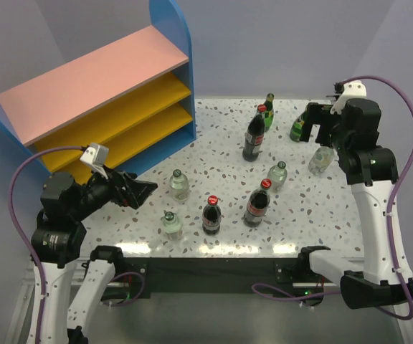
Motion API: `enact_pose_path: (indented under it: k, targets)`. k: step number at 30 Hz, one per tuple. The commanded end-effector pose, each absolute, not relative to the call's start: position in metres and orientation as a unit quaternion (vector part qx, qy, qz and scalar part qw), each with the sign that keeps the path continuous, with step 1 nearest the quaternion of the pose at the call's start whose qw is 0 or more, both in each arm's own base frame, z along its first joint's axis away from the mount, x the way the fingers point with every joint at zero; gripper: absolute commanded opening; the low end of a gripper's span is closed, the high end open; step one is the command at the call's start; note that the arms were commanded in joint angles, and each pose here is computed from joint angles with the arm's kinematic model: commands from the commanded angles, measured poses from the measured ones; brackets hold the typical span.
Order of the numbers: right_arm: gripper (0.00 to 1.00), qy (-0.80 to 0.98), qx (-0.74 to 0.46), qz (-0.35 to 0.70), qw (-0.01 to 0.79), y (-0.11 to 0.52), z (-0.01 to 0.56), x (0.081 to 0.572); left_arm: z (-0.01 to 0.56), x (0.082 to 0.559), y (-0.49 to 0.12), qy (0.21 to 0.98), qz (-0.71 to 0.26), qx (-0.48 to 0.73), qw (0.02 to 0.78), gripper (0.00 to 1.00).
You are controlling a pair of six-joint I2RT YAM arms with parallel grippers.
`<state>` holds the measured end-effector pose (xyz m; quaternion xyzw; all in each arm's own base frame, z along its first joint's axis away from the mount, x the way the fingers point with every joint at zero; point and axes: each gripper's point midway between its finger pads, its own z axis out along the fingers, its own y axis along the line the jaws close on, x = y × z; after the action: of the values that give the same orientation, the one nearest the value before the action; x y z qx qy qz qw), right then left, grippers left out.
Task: Place and organize the beverage onto the shelf
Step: Pick up the drink from the center of the board.
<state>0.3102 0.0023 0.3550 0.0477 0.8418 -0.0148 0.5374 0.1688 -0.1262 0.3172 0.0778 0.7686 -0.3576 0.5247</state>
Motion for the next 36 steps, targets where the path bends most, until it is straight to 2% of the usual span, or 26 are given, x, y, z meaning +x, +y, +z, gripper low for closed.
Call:
enact_pose_path:
  k: [1, 5, 8, 10, 14, 25, 36]
  targets:
    - [0.99, 0.834, 0.034, 0.011, 0.55, 0.013, 0.371, 0.308, 0.334, 0.173, -0.136, 0.743, -0.384, 0.106, 0.538, 1.0]
    - [0.99, 0.832, -0.05, 0.051, 0.55, 0.036, 0.375, 0.303, 0.337, 0.179, -0.14, 0.738, -0.393, 0.116, 0.536, 1.0]
    - [0.99, 0.789, -0.235, 0.091, 0.56, 0.073, 0.383, 0.284, 0.343, 0.184, -0.142, 0.734, -0.394, 0.128, 0.538, 1.0]
    - [0.99, 0.76, -0.306, 0.144, 0.555, 0.099, 0.387, 0.265, 0.348, 0.185, -0.142, 0.732, -0.393, 0.132, 0.541, 1.0]
    - [0.99, 0.73, -0.379, 0.187, 0.537, 0.123, 0.396, 0.244, 0.352, 0.186, -0.145, 0.728, -0.398, 0.136, 0.542, 1.0]
    - [0.99, 0.663, -0.481, 0.333, 0.468, 0.179, 0.403, 0.209, 0.36, 0.198, -0.155, 0.716, -0.404, 0.147, 0.55, 1.0]
    - [0.99, 0.658, -0.509, 0.334, 0.443, 0.192, 0.389, 0.208, 0.345, 0.197, -0.184, 0.721, -0.413, 0.174, 0.528, 1.0]
